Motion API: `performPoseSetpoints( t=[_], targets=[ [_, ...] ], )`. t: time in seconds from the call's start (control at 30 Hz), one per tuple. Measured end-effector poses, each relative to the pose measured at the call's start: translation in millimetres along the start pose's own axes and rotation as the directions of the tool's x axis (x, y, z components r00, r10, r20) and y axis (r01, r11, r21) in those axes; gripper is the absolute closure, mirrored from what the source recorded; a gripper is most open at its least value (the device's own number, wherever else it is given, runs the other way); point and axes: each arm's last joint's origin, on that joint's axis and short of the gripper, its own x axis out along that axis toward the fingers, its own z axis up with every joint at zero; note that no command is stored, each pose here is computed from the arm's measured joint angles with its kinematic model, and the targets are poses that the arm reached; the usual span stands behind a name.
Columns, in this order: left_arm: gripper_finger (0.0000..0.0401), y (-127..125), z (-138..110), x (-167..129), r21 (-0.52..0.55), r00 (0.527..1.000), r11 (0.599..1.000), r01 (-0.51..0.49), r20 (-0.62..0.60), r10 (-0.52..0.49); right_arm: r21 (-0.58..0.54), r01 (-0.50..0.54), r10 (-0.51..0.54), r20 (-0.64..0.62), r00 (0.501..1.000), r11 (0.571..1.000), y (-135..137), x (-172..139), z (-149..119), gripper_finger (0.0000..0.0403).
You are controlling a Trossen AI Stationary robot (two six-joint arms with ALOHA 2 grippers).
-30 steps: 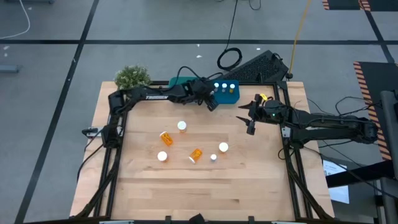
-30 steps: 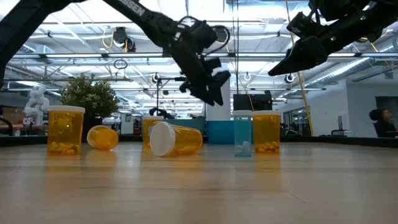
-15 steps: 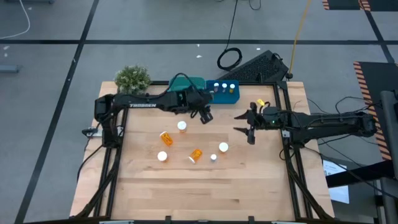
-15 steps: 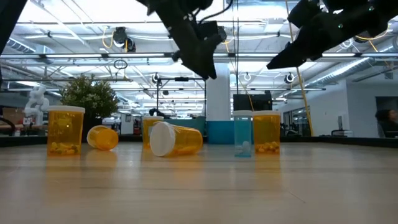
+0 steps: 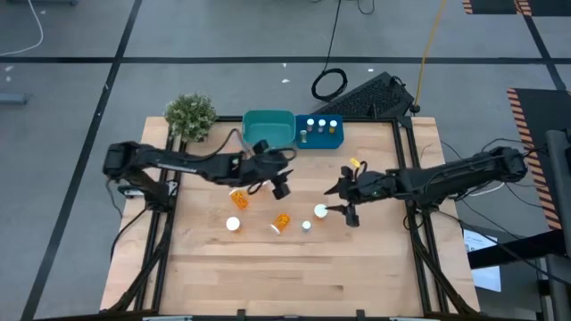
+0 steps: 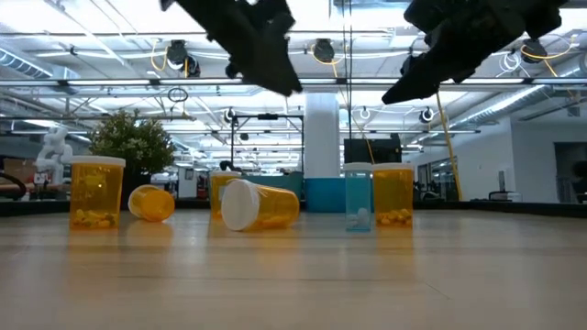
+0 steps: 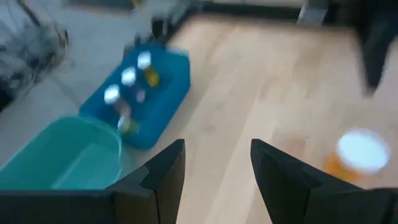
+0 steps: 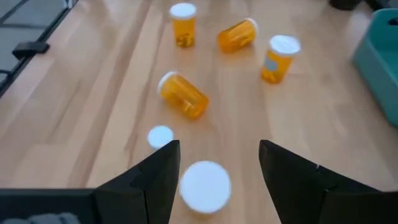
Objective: Pick and place medicine bottles into bin by pill shape (circle, oval)
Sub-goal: Put the small blue tablet bottle into the blue bin
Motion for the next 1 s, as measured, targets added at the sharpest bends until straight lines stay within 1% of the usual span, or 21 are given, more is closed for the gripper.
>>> performPoseSetpoints(
  t=[0.1, 0.17, 0.23, 0.3, 0.37, 0.4, 0.43, 0.5, 0.7, 0.73, 0.8, 1.0],
  targets=[
    [0.0215, 2.8, -15.4, -16.4, -0.009, 0.999, 1.0, 0.019, 0.041, -0.019, -0.004, -0.015, 0.015, -0.017, 1.0, 1.0, 5.5, 10.5, 10.6, 0.0188],
    [0.0215, 3.6, -20.8, -22.6, -0.028, 0.995, 0.999, 0.034, 0.09, -0.031, -0.003, -0.024, 0.024, -0.063, 0.998, 1.0, 9.0, 17.0, 14.6, 0.0188],
    [0.0215, 7.2, -29.3, -30.2, -0.025, 0.996, 0.999, 0.036, 0.088, -0.034, -0.003, -0.042, 0.041, -0.085, 0.996, 0.999, 11.8, 25.8, 24.6, 0.0188],
    [0.0215, 6.8, -29.4, -32.1, -0.037, 0.992, 0.998, 0.044, 0.117, -0.04, -0.001, -0.07, 0.069, -0.146, 0.987, 0.998, 15.7, 34.5, 28.4, 0.0188],
    [0.0215, 8.3, -38.3, -37.0, -0.02, 0.995, 0.999, 0.046, 0.088, -0.044, -0.002, -0.096, 0.094, -0.174, 0.98, 0.995, 20.3, 45.0, 35.1, 0.0188],
    [0.0215, 7.2, -38.4, -37.8, -0.022, 0.994, 0.998, 0.053, 0.098, -0.051, -0.005, -0.115, 0.112, -0.194, 0.975, 0.993, 23.2, 50.1, 36.5, 0.0188],
    [0.0215, 5.4, -35.8, -38.4, -0.032, 0.99, 0.997, 0.068, 0.125, -0.063, -0.007, -0.128, 0.123, -0.225, 0.967, 0.992, 25.7, 54.6, 36.0, 0.0188],
    [0.0215, 5.5, -41.5, -40.9, -0.018, 0.993, 0.998, 0.068, 0.098, -0.066, -0.012, -0.151, 0.143, -0.256, 0.956, 0.988, 29.8, 66.3, 37.6, 0.0188],
    [0.0215, -1.1, -40.9, -45.0, -0.023, 0.99, 0.995, 0.093, 0.111, -0.09, -0.016, -0.148, 0.134, -0.348, 0.928, 0.989, 34.6, 96.6, 35.7, 0.0187],
    [0.0215, -2.0, -41.1, -45.3, -0.023, 0.99, 0.995, 0.096, 0.11, -0.093, -0.016, -0.15, 0.134, -0.375, 0.917, 0.988, 35.0, 100.3, 34.2, 0.0186],
    [0.0215, -3.7, -40.9, -46.2, -0.021, 0.988, 0.995, 0.102, 0.115, -0.099, -0.013, -0.17, 0.152, -0.382, 0.912, 0.985, 36.3, 106.6, 35.2, 0.0183],
    [0.0215, -5.0, -38.3, -47.1, -0.031, 0.984, 0.993, 0.11, 0.142, -0.105, -0.036, -0.179, 0.146, -0.435, 0.889, 0.983, 36.5, 118.0, 25.3, 0.0183]
  ],
)
